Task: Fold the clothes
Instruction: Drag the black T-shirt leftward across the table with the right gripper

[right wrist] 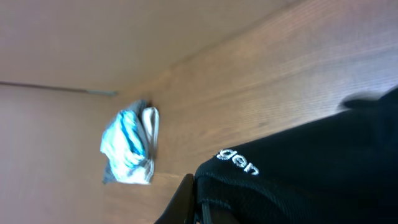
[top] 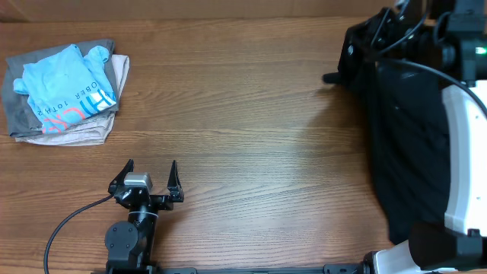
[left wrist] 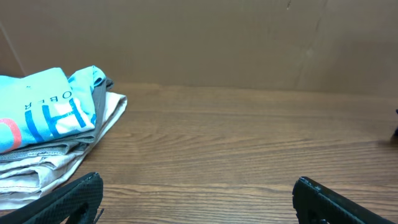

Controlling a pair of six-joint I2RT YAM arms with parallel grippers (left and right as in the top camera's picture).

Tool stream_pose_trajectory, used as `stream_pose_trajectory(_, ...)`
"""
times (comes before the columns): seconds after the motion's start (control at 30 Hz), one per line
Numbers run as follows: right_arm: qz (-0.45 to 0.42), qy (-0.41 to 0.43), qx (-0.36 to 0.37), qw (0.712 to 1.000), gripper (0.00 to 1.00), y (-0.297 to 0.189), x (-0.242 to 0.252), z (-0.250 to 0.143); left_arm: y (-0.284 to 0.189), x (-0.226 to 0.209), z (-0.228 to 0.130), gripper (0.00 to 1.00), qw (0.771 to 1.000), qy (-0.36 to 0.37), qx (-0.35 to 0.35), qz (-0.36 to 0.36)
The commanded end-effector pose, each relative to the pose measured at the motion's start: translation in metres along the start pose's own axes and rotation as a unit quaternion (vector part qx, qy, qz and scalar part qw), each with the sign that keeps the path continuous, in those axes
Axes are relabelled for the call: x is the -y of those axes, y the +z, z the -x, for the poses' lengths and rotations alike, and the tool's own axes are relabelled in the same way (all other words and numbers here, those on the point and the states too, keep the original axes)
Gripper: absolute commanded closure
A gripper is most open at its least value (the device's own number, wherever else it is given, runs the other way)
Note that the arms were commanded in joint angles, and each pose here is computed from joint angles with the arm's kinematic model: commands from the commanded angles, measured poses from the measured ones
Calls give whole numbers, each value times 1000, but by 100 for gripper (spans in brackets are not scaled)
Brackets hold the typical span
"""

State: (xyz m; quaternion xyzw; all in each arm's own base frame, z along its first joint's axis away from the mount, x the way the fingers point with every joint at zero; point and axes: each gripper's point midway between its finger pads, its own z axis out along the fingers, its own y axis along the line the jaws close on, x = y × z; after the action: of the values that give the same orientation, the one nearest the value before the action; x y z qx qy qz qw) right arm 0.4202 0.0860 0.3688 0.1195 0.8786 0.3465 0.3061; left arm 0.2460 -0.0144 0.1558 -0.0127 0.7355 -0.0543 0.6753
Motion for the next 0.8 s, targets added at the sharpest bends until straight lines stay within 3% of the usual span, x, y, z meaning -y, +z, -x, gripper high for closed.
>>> stream_pose_trajectory(0.0,43,-42,51,997,96,-46,-52,10,0,2,0,0,1000,11,3,-4)
stream_pose_trajectory(0.4,113,-116,33,986,96,-66,-131,-28,0,2,0,0,1000,11,3,-4)
stream_pose_trajectory(0.77,166,-185,-12,969,96,-19,-195,-77,0,2,0,0,1000,11,3,-4)
